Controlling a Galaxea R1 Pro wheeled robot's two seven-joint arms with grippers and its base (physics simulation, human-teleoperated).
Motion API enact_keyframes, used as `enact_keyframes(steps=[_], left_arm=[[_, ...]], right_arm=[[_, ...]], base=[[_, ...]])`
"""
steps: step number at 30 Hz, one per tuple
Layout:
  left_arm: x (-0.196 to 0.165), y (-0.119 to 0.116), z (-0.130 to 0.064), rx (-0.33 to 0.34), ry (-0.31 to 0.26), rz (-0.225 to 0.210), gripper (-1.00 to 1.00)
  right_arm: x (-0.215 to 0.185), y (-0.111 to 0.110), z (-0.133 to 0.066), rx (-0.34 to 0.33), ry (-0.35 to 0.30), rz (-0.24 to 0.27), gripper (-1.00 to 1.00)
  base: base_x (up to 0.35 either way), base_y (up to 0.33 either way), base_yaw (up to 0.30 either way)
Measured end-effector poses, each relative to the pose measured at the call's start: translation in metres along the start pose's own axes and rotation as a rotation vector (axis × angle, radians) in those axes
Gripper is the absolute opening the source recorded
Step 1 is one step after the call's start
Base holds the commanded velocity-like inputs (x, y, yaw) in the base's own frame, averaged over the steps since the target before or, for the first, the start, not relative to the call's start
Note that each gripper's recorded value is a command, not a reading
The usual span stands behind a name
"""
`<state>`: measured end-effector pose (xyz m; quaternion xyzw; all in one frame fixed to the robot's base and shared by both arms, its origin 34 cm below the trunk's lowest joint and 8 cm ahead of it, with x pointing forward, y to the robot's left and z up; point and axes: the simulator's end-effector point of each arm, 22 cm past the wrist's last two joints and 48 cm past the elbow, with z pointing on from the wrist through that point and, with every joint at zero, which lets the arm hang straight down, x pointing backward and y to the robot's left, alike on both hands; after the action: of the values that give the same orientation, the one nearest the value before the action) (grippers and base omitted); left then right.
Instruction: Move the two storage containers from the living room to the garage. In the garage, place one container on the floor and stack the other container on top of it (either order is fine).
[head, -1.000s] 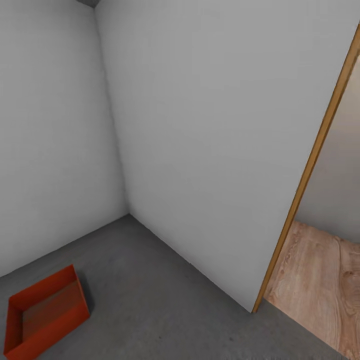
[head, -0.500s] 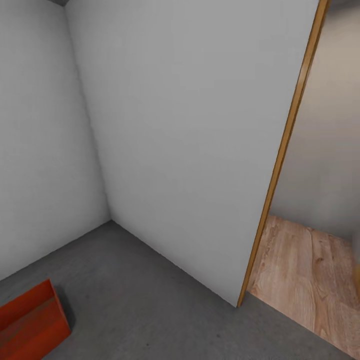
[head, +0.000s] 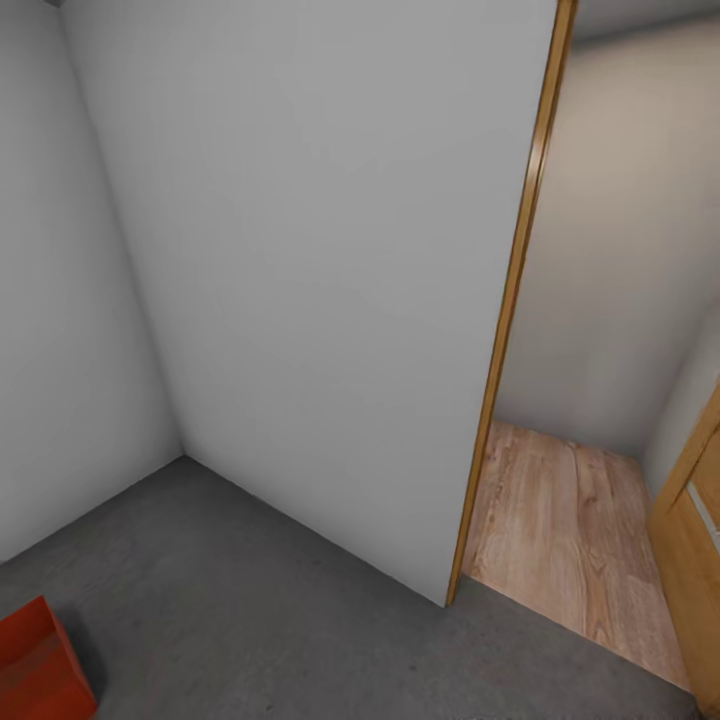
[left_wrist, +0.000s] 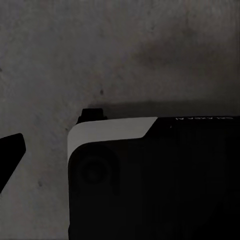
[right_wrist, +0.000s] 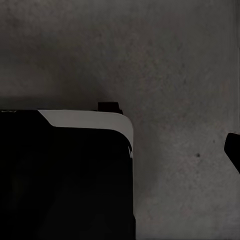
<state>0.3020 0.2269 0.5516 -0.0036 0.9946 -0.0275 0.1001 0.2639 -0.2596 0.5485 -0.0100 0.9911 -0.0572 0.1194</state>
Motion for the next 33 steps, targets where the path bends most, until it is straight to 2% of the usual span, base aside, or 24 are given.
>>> enact_keyframes(steps=[13,33], left_arm=[[-0.0018,0.0000,-0.0004,0.000,-0.004,0.001,1.00],[-0.0011,0.0000,-0.0002,0.000,-0.003,0.001,1.00]], right_arm=[[-0.0018,-0.0002,-0.0001,0.000,-0.004,0.000,1.00],[-0.0009,-0.0004,-0.0001,0.001,-0.002,0.000,1.00]], base=[[0.000,0.000,-0.129],[0.000,0.000,-0.272]])
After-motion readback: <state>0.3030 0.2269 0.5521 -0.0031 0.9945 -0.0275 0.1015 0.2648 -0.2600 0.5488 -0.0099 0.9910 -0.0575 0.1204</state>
